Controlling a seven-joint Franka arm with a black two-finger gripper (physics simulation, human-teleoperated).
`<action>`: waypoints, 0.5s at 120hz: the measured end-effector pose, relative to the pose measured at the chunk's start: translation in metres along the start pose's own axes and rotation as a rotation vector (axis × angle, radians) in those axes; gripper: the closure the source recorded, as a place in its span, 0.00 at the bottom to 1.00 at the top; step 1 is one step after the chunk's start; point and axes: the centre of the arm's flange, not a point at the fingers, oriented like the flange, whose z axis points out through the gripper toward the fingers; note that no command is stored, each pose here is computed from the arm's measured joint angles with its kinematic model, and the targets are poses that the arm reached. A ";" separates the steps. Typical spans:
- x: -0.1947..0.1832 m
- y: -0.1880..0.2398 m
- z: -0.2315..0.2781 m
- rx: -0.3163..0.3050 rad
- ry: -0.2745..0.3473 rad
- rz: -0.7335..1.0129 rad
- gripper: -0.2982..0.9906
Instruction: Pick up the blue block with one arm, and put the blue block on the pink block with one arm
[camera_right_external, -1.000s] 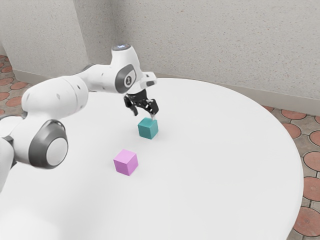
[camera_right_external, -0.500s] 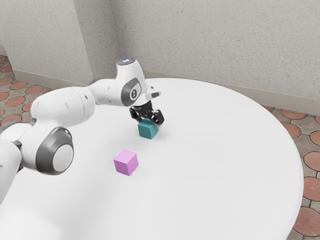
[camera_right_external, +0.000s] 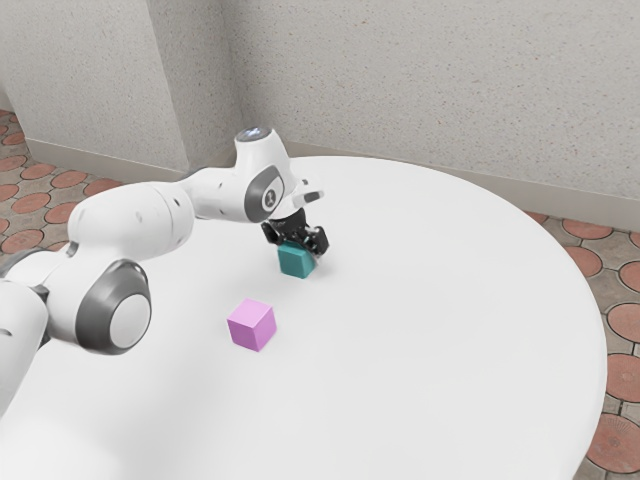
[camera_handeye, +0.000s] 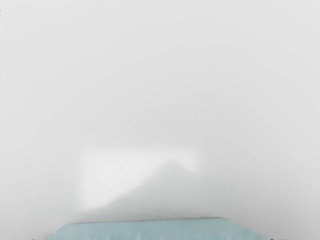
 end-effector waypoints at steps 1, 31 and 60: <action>0.000 0.000 0.000 0.000 0.000 0.000 0.35; 0.004 0.013 -0.014 0.002 0.010 0.015 0.43; 0.003 0.038 -0.059 -0.061 -0.063 0.039 0.47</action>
